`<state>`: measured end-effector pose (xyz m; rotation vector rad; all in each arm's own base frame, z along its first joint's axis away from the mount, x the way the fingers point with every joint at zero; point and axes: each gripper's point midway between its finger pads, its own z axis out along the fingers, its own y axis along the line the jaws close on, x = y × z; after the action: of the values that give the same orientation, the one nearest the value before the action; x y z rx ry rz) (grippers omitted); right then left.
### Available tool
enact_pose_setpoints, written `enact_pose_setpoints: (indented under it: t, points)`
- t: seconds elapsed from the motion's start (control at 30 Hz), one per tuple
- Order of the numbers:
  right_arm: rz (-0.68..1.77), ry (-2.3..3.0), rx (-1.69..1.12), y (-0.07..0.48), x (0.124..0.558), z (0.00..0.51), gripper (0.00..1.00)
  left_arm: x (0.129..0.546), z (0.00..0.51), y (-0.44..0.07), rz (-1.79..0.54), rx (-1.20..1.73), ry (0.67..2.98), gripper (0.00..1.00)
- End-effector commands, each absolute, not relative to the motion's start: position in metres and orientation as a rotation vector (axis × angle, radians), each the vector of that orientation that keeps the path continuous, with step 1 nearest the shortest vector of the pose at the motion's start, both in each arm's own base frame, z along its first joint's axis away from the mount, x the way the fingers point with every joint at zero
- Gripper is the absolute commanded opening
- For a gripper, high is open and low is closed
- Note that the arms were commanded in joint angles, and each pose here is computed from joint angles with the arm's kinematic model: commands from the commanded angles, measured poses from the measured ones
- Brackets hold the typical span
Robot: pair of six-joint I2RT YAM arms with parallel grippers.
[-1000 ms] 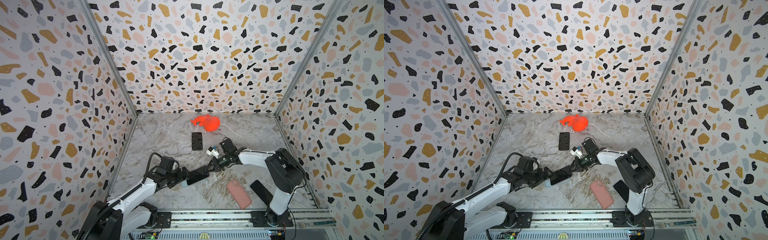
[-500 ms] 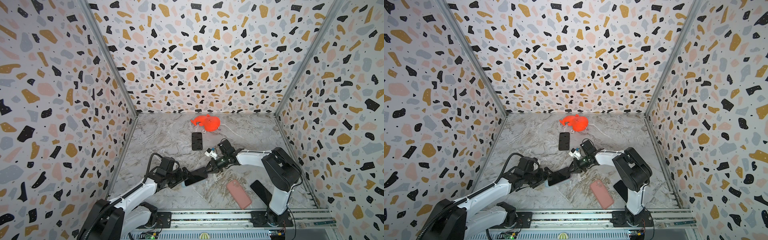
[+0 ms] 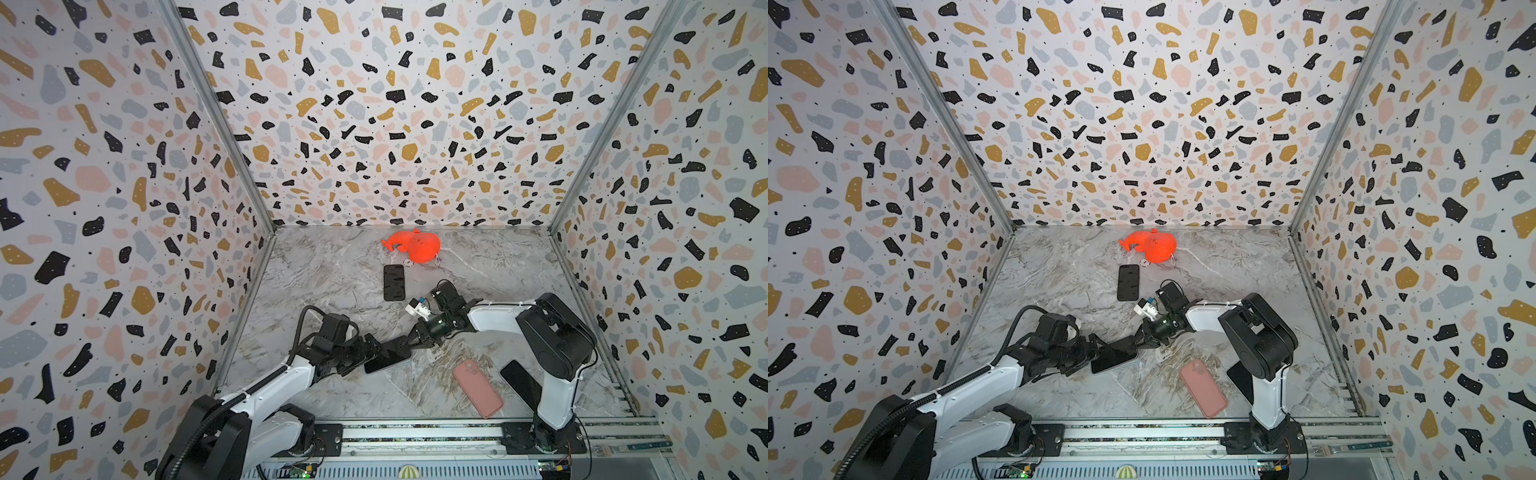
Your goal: Put the phone into the phone case
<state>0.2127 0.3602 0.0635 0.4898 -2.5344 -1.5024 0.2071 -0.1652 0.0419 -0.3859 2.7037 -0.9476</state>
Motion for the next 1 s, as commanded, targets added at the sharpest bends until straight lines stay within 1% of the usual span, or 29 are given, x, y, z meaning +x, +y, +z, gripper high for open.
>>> enact_pose_setpoints:
  t: [0.0,0.97]
  points:
    - [-1.253,-2.657,0.376,0.347,0.208,0.021,0.00,0.206,0.039,-0.166,-0.970,-0.391,2.696,0.91]
    - [-1.199,-2.671,0.404,0.359,0.197,0.003,0.00,0.207,0.040,-0.173,-1.031,-0.426,2.660,0.89]
